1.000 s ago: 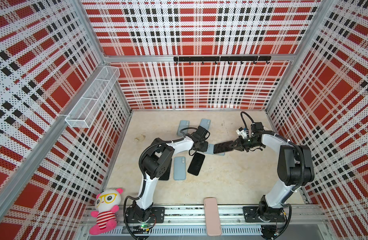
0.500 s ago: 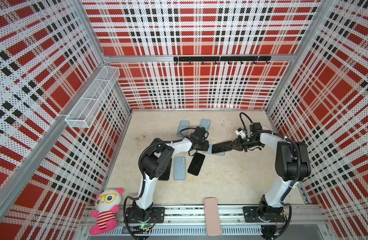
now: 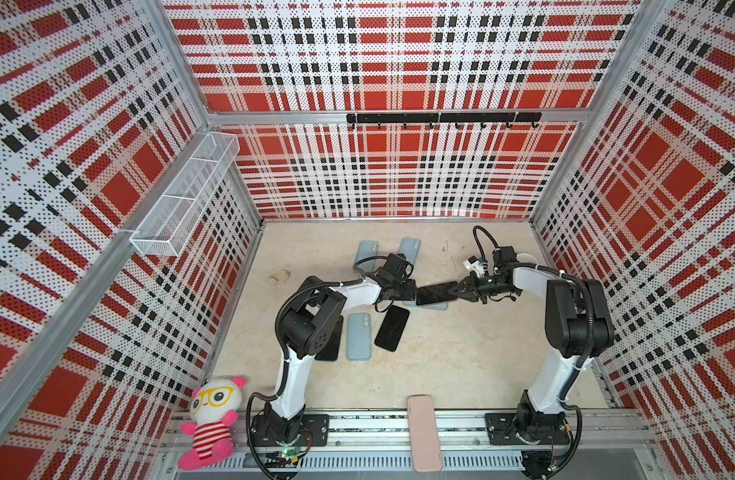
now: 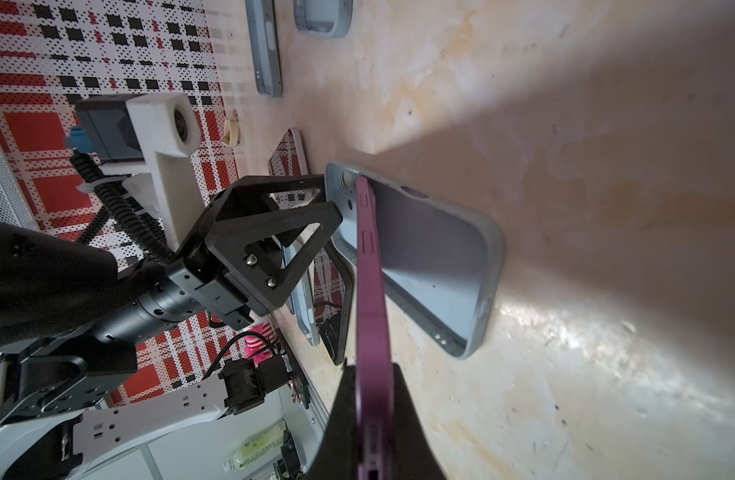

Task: Put the phone into the phone case

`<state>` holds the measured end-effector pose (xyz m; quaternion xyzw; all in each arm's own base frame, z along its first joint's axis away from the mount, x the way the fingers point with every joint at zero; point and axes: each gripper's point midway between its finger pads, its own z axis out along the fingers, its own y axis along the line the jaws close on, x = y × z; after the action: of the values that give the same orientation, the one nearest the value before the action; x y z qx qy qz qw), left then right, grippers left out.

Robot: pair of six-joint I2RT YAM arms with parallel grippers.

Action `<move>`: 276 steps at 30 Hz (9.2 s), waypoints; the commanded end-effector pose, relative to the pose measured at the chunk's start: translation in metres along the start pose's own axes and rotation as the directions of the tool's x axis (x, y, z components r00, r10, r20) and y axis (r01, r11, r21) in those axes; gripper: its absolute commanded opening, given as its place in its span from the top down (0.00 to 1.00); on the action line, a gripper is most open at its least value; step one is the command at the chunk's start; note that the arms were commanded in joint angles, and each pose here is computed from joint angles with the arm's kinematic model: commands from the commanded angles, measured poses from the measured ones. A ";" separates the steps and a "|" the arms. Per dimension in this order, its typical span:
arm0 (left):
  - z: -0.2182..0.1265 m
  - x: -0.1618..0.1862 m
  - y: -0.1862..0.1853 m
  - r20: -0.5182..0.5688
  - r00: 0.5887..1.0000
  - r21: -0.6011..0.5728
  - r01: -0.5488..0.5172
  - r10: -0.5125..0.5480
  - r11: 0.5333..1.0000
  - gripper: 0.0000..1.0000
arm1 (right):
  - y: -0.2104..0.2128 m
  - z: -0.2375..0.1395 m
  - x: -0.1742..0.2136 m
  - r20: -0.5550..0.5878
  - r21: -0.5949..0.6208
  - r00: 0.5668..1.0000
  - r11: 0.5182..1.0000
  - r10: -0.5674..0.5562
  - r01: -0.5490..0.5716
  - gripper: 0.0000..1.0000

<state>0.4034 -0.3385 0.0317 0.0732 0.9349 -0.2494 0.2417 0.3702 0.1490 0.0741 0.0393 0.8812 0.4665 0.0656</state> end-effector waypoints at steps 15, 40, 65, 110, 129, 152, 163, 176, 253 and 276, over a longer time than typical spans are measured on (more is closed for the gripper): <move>0.001 0.027 0.003 -0.051 0.996 0.027 0.068 -0.066 0.997 0.34 | -0.033 0.049 0.018 -0.082 0.005 0.996 0.999 0.041 -0.040 0.96; 0.011 0.042 0.010 -0.074 0.993 0.054 0.094 -0.090 0.994 0.26 | -0.031 0.069 0.031 -0.168 -0.094 0.985 0.994 0.032 -0.049 0.95; -0.002 0.059 0.012 -0.080 0.991 0.043 0.114 -0.110 0.993 0.27 | -0.041 0.037 0.032 -0.134 -0.071 0.990 0.997 0.033 -0.043 0.95; -0.022 0.037 0.009 -0.046 0.998 0.082 0.051 -0.048 0.995 0.18 | -0.006 0.007 0.065 -0.099 -0.196 0.995 0.980 0.027 -0.046 0.97; -0.037 0.041 -0.008 -0.040 0.985 0.248 0.170 -0.166 0.954 0.34 | 0.001 0.009 0.058 -0.047 -0.218 0.997 0.974 0.055 -0.064 0.98; -0.026 0.052 -0.023 -0.065 0.989 0.264 0.148 -0.135 0.953 0.35 | -0.013 0.050 0.063 -0.116 -0.173 0.991 0.981 0.067 -0.087 0.96; -0.022 0.041 -0.037 -0.056 0.998 0.295 0.057 -0.043 0.954 0.33 | -0.020 0.060 0.063 -0.173 -0.157 0.983 0.984 0.061 -0.089 0.94; -0.022 0.043 -0.007 -0.047 0.999 0.133 0.032 -0.026 0.991 0.35 | -0.009 0.043 0.045 -0.147 -0.032 0.989 0.999 0.009 -0.014 0.74; 0.005 0.105 0.033 -0.157 0.980 -0.004 0.122 -0.121 0.993 0.80 | -0.112 0.072 0.129 -0.223 0.708 0.961 0.705 0.165 0.043 0.88; 0.002 0.094 0.028 -0.162 0.984 -0.006 0.078 -0.078 0.997 0.83 | -0.171 0.108 0.190 -0.265 0.765 0.911 0.645 0.317 -0.002 0.95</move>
<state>0.3773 -0.3246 0.0237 0.0327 0.9186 -0.2956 0.2603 0.3170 0.1636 0.0102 0.0927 0.9852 0.1429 0.0193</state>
